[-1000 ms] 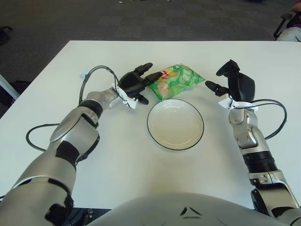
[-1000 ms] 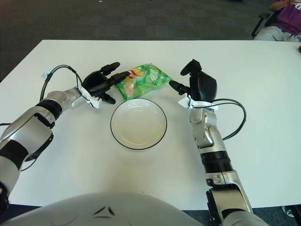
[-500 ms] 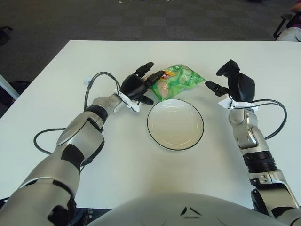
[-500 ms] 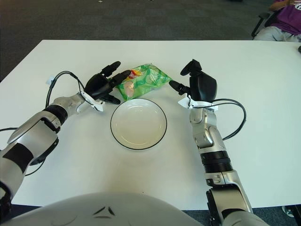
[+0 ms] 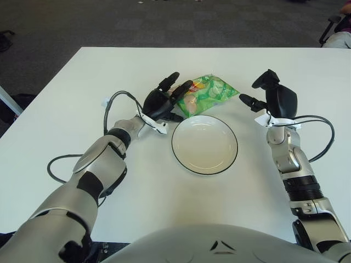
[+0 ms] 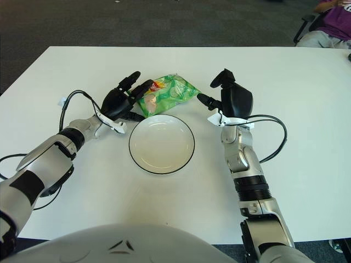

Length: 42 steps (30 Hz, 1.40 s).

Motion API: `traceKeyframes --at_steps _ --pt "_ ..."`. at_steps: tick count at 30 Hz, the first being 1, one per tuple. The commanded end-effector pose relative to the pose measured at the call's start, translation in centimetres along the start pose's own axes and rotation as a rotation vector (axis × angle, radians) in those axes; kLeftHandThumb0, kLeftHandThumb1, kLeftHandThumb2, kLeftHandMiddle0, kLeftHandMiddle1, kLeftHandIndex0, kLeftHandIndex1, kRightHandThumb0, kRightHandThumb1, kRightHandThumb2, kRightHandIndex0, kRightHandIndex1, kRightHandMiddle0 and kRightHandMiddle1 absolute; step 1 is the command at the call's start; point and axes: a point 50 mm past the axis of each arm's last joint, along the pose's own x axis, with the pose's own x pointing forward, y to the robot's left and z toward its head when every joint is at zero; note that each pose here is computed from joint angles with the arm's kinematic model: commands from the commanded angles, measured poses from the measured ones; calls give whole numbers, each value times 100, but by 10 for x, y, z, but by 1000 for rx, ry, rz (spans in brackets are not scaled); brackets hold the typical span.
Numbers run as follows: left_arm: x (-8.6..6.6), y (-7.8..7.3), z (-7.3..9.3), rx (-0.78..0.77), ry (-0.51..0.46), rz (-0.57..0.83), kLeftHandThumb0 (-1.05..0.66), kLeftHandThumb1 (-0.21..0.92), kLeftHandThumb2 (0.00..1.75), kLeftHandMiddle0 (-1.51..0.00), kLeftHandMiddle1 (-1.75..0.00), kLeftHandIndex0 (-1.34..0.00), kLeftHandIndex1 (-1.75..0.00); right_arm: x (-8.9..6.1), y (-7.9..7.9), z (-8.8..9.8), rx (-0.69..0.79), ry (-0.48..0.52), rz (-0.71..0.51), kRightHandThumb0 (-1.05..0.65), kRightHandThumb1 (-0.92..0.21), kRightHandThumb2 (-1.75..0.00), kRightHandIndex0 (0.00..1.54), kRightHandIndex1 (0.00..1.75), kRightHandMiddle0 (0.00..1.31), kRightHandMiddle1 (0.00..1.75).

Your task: Put the snack into the plate.

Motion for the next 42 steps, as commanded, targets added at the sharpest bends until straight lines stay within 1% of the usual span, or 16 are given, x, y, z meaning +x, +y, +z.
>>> traceKeyframes --at_steps 1,11,25,33,38,40,42 --pt "0 1 -2 0 25 22 -81 84 0 -28 -1 -24 -2 0 -2 3 -8 -15 -15 -35 -92 -38 71 35 34 159" --pt "2 1 2 -19 2 18 -77 87 1 -30 -1 -27 -3 1 -1 4 -8 -15 -14 -35 -92 -38 71 35 34 159" --pt "9 -2 4 44 -16 -10 -74 89 0 -36 -2 -33 -5 1 -1 5 -8 -15 -14 -35 -92 -38 71 35 34 159" --pt "15 -7 10 93 -22 -24 -70 88 0 -46 -3 -45 -8 1 -1 5 -8 -15 -14 -35 -92 -38 71 35 34 159" --pt "16 -10 12 121 -27 -44 -67 87 0 -50 -3 -48 -7 1 -1 5 -8 -15 -14 -35 -92 -38 71 35 34 159" --pt "17 -11 13 131 -30 -51 -66 87 0 -54 -4 -50 -7 1 -1 5 -8 -15 -14 -35 -92 -38 71 35 34 159" --pt "17 -12 13 140 -33 -57 -64 86 0 -62 -8 -53 -9 1 0 5 -7 -15 -14 -35 -92 -38 71 35 34 159"
